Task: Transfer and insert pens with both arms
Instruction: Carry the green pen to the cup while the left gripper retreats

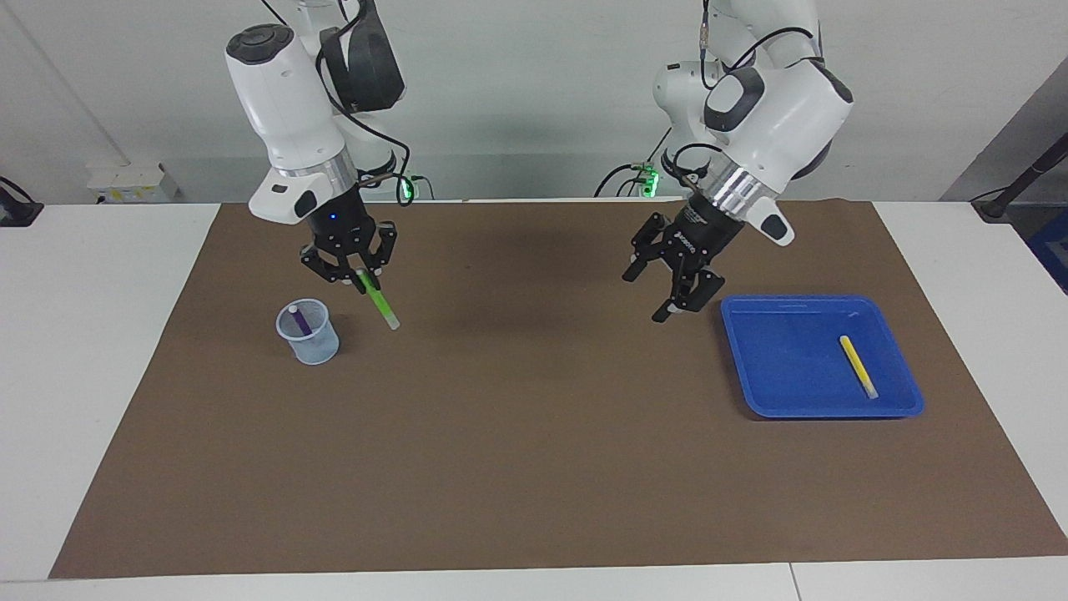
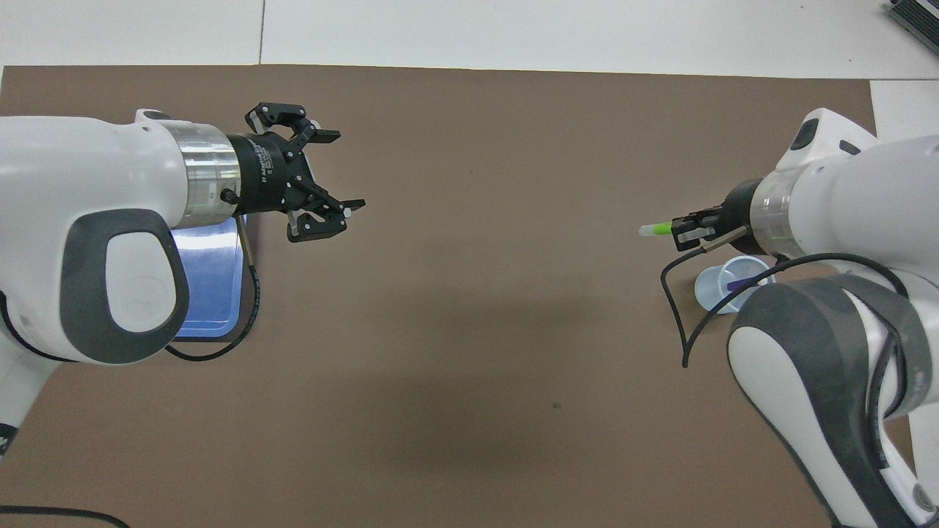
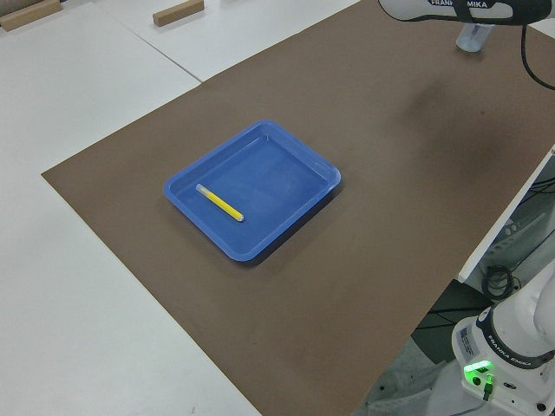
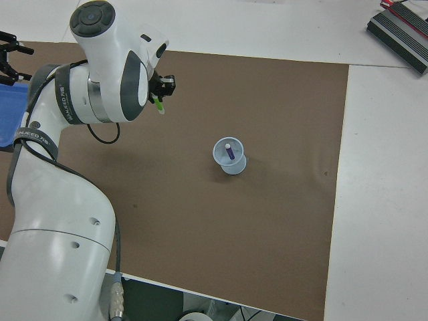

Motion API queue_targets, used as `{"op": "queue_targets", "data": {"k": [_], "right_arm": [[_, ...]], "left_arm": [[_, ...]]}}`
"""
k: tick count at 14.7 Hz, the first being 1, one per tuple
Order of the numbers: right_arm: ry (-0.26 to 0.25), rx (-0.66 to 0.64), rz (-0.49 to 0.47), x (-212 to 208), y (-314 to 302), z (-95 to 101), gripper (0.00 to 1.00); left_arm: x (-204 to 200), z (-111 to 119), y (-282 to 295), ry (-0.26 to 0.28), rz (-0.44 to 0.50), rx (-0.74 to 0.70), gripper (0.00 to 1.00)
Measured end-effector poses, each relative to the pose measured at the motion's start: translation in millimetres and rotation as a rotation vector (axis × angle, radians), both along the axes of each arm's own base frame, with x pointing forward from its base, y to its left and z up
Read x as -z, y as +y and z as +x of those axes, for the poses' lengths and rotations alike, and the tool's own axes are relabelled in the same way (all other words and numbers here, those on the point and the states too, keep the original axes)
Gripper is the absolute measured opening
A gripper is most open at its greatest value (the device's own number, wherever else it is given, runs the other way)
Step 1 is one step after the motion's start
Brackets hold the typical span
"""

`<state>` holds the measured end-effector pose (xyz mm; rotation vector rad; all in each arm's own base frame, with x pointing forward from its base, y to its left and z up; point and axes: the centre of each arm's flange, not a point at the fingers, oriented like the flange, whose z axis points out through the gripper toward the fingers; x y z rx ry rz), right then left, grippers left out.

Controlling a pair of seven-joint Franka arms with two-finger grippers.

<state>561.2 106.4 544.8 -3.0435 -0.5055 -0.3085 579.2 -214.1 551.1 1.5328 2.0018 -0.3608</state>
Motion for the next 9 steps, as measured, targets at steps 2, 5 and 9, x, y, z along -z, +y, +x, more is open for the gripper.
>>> {"op": "queue_targets", "data": {"k": [2, 5, 9], "right_arm": [[0.007, -0.013, -0.043, 1.7, -14.6, 1.2, 0.21], [0.014, -0.035, -0.091, 3.4, -36.2, 3.1, 0.21], [0.017, -0.063, -0.133, 5.7, -56.7, 4.7, 0.21]], "left_arm": [[0.8, 6.1, 17.9, 0.002, 0.001, -0.03, 1.0], [3.8, 14.3, 48.2, 0.01, 0.003, -0.079, 1.0], [-0.9, 25.7, 110.7, 0.0, 0.01, -0.163, 1.0]]}}
